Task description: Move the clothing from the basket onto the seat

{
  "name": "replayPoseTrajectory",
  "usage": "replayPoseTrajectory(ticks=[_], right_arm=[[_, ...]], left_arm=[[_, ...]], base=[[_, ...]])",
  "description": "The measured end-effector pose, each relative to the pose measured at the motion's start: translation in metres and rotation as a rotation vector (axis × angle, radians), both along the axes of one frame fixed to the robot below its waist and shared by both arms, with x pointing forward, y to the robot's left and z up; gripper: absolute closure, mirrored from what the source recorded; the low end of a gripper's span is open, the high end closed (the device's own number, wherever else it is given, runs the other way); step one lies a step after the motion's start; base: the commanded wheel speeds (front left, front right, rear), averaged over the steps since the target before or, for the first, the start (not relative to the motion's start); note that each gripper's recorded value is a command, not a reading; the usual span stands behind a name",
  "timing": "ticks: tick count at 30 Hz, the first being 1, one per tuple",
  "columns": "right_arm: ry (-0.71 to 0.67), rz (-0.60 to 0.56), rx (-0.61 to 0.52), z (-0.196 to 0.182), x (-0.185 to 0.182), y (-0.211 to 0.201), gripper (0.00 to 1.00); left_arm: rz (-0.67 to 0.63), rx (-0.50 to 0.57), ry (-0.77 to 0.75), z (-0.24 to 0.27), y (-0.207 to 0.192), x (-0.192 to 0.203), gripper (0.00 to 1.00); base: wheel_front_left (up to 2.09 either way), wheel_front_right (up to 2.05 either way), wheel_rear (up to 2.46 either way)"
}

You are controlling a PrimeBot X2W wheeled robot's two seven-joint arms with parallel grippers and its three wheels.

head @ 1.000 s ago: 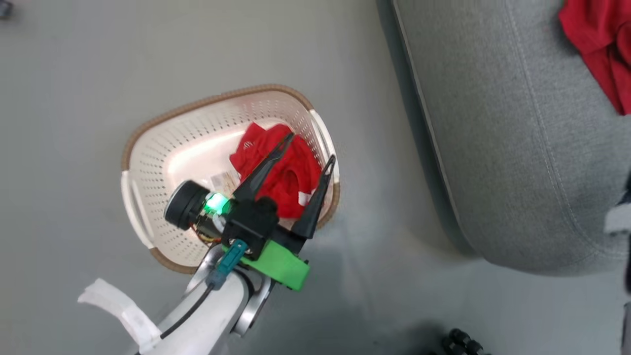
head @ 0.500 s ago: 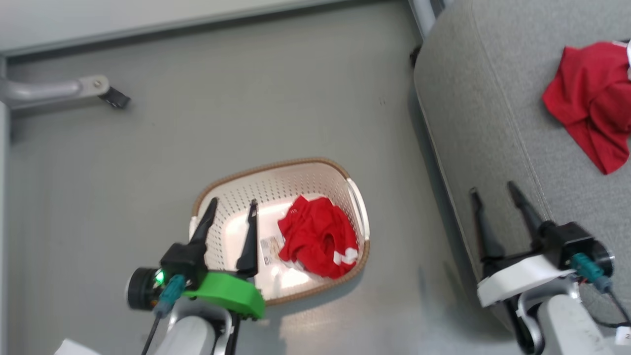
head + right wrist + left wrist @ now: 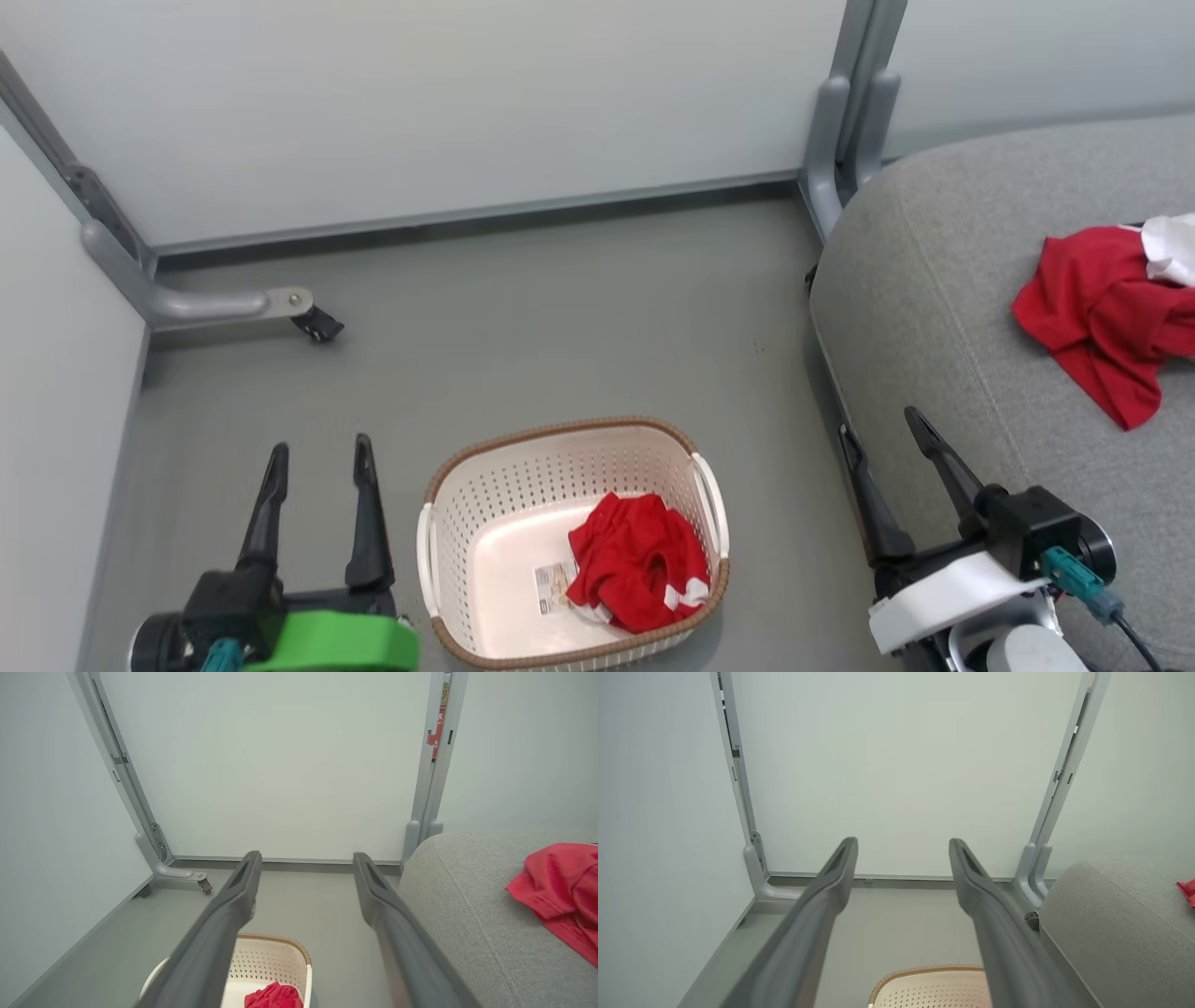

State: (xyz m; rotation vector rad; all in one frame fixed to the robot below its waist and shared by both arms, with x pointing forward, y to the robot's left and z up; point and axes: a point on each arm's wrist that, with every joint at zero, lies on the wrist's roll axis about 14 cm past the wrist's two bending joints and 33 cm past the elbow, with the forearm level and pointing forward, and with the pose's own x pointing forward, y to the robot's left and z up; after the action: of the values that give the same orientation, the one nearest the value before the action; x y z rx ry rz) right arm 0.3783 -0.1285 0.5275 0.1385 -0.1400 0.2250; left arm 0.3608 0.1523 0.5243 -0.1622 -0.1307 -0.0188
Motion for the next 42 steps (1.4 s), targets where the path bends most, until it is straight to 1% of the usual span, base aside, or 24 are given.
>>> replayPoseTrajectory(ticks=[4,9,25,35,42], right_arm=[[-0.012,-0.005,0.005,0.004,-0.012,0.0,0.0],[0.012,-0.009,-0.007,-0.005,-0.024,0.0,0.0],[0.036,-0.024,-0.003,-0.012,-0.027,-0.004,0.0],[0.044,-0.01,0.008,-0.015,-0.029,0.001,0.0],[0.069,-0.011,0.006,-0.022,-0.026,0.001,0.0]], left_arm=[[-0.017,-0.008,-0.031,0.008,0.002,-0.019,0.0],[-0.034,0.003,0.002,-0.003,-0.003,-0.032,0.0],[-0.039,0.036,0.033,-0.013,-0.005,-0.032,0.0],[-0.068,0.053,0.039,-0.015,-0.014,-0.032,0.0],[-0.087,0.064,0.072,-0.026,-0.019,-0.029,0.0]], base=[[0.0,0.0,0.0],[0.0,0.0,0.0],[0.0,0.0,0.0],[0.0,0.0,0.0],[0.0,0.0,0.0]])
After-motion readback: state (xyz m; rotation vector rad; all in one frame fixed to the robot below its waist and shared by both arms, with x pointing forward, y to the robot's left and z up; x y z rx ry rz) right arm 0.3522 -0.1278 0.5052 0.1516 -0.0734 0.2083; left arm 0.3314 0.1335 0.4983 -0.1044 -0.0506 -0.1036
